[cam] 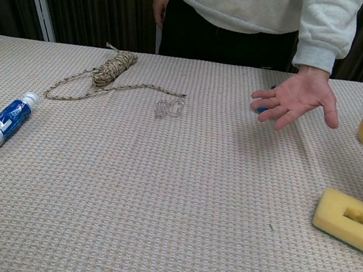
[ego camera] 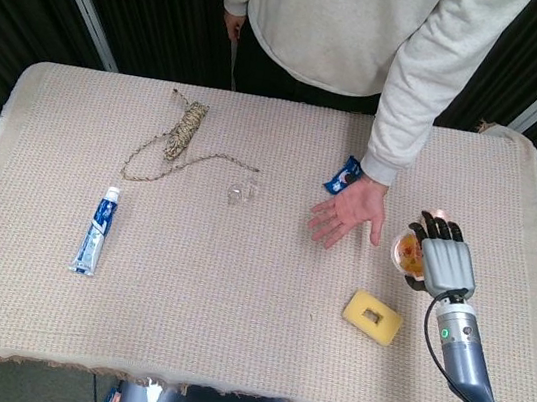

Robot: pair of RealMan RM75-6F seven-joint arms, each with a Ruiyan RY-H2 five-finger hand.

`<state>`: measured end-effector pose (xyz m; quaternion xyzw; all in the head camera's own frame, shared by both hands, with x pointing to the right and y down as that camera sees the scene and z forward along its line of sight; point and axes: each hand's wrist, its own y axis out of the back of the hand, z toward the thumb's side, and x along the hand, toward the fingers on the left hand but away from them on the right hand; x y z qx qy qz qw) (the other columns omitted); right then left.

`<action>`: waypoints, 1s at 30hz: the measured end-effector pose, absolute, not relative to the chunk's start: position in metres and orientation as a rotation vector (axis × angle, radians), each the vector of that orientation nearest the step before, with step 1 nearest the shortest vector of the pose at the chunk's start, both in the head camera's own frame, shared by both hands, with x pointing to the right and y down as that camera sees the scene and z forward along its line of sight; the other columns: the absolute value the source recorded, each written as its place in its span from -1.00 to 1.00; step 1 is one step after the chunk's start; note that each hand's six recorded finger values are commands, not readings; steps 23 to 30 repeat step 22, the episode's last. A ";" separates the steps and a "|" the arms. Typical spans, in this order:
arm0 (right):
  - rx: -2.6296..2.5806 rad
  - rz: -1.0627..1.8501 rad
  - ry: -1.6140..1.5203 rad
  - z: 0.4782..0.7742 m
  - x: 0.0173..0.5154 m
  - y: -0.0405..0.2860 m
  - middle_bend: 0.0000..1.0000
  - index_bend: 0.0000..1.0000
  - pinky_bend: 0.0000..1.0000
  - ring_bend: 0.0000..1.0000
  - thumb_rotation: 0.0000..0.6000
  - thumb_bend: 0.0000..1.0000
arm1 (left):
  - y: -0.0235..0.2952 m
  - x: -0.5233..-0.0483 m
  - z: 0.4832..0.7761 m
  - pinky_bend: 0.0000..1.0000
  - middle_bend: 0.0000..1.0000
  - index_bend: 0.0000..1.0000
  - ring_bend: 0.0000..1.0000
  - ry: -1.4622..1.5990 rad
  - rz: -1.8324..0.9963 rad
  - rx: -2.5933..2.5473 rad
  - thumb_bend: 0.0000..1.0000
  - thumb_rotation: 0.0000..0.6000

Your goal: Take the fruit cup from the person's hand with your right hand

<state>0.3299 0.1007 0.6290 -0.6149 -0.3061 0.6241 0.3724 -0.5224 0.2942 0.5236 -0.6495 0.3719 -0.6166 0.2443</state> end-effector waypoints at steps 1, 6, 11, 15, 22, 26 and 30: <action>-1.567 1.591 -0.787 0.628 0.330 0.100 -1.00 -0.70 -0.88 -1.00 1.00 -0.80 | 0.294 -0.522 0.524 -1.00 -1.00 -0.52 -1.00 1.015 -1.684 -1.774 -0.27 1.00; -1.530 1.555 -0.802 0.618 0.332 0.100 -1.00 -0.70 -0.88 -1.00 1.00 -0.80 | 0.294 -0.522 0.524 -1.00 -1.00 -0.52 -1.00 1.014 -1.683 -1.775 -0.27 1.00; -1.491 1.531 -0.806 0.603 0.347 0.109 -1.00 -0.70 -0.92 -1.00 1.00 -0.80 | 0.294 -0.523 0.524 -1.00 -1.00 -0.52 -1.00 1.014 -1.684 -1.772 -0.27 1.00; -1.451 1.510 -0.810 0.591 0.363 0.123 -1.00 -0.70 -0.98 -1.00 1.00 -0.81 | 0.294 -0.523 0.524 -1.00 -1.00 -0.52 -1.00 1.015 -1.685 -1.771 -0.27 1.00; -1.327 1.423 -0.872 0.567 0.407 0.153 -1.00 -0.89 -1.00 -1.00 1.00 -0.80 | 0.294 -0.522 0.524 -1.00 -1.00 -0.53 -1.00 1.014 -1.684 -1.770 -0.27 1.00; -1.327 1.423 -0.872 0.567 0.407 0.153 -1.00 -0.89 -1.00 -1.00 1.00 -0.80 | 0.294 -0.522 0.524 -1.00 -1.00 -0.53 -1.00 1.014 -1.684 -1.770 -0.27 1.00; -1.327 1.423 -0.872 0.567 0.407 0.153 -1.00 -0.89 -1.00 -1.00 1.00 -0.80 | 0.294 -0.522 0.524 -1.00 -1.00 -0.53 -1.00 1.014 -1.684 -1.770 -0.27 1.00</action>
